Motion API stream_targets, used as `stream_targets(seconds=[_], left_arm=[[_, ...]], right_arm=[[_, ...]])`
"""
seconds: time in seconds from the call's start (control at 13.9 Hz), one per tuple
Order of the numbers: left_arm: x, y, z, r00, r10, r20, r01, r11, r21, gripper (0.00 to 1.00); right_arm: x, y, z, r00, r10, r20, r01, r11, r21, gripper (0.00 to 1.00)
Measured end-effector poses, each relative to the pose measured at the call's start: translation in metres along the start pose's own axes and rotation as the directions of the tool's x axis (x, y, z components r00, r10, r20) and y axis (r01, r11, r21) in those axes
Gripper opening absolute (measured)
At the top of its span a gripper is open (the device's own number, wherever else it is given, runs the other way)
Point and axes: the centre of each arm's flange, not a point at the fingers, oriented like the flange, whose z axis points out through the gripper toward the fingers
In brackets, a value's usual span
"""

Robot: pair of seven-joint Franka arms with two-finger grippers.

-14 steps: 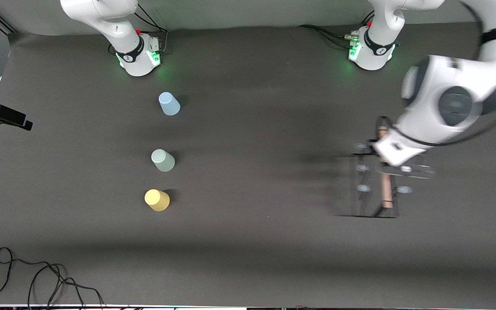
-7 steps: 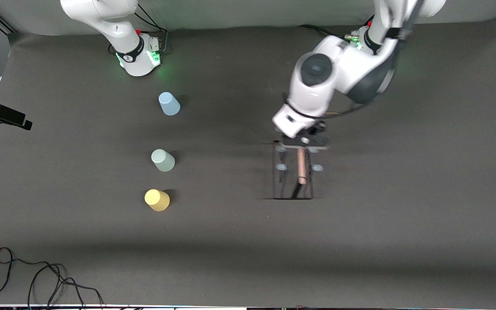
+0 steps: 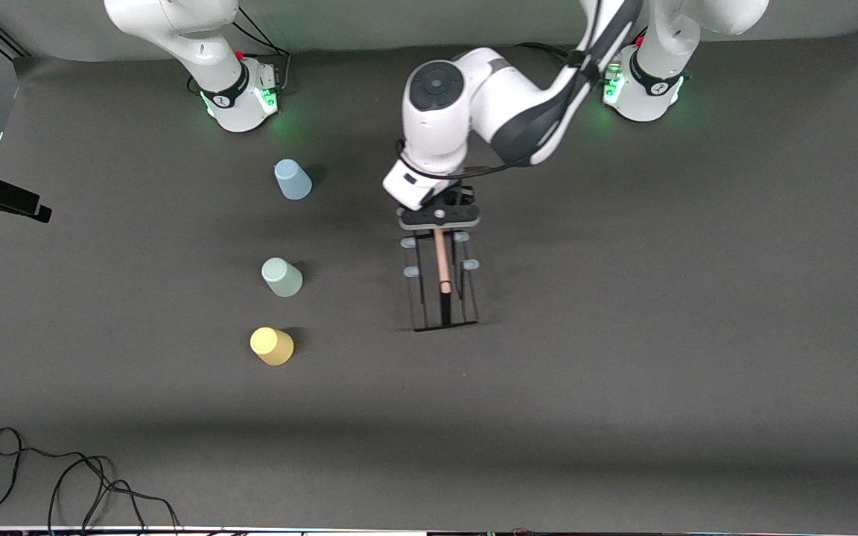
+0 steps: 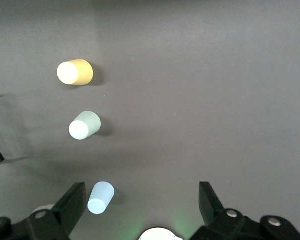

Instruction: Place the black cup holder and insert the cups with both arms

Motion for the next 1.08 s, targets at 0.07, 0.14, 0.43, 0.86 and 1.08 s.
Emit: stream_targets(seconds=[0.07, 0.14, 0.43, 0.86, 1.08], left_arm=[[-0.007, 0.011, 0.006, 1.000, 0.001, 0.011, -0.001, 1.000, -0.006, 0.16], [-0.015, 0.021, 0.012, 1.000, 0.002, 0.024, -0.001, 1.000, -0.010, 0.16], [-0.033, 0.053, 0.037, 0.998, -0.007, 0.061, 0.008, 1.000, -0.025, 0.16], [-0.047, 0.072, 0.053, 0.997, 0.007, 0.074, -0.005, 1.000, -0.027, 0.16], [-0.046, 0.074, 0.050, 0.998, 0.007, 0.068, -0.005, 0.999, -0.034, 0.18]], right_arm=[[0.000, 0.000, 0.000, 1.000, 0.000, 0.000, 0.000, 1.000, 0.000, 1.00], [0.000, 0.000, 0.000, 1.000, 0.000, 0.001, 0.000, 1.000, 0.000, 1.00], [0.000, 0.000, 0.000, 1.000, -0.001, 0.001, 0.001, 1.000, 0.000, 1.00], [0.000, 0.000, 0.000, 1.000, -0.001, 0.002, 0.001, 1.000, 0.000, 1.00], [0.000, -0.001, 0.002, 1.000, -0.003, 0.008, 0.003, 1.000, -0.001, 1.00]])
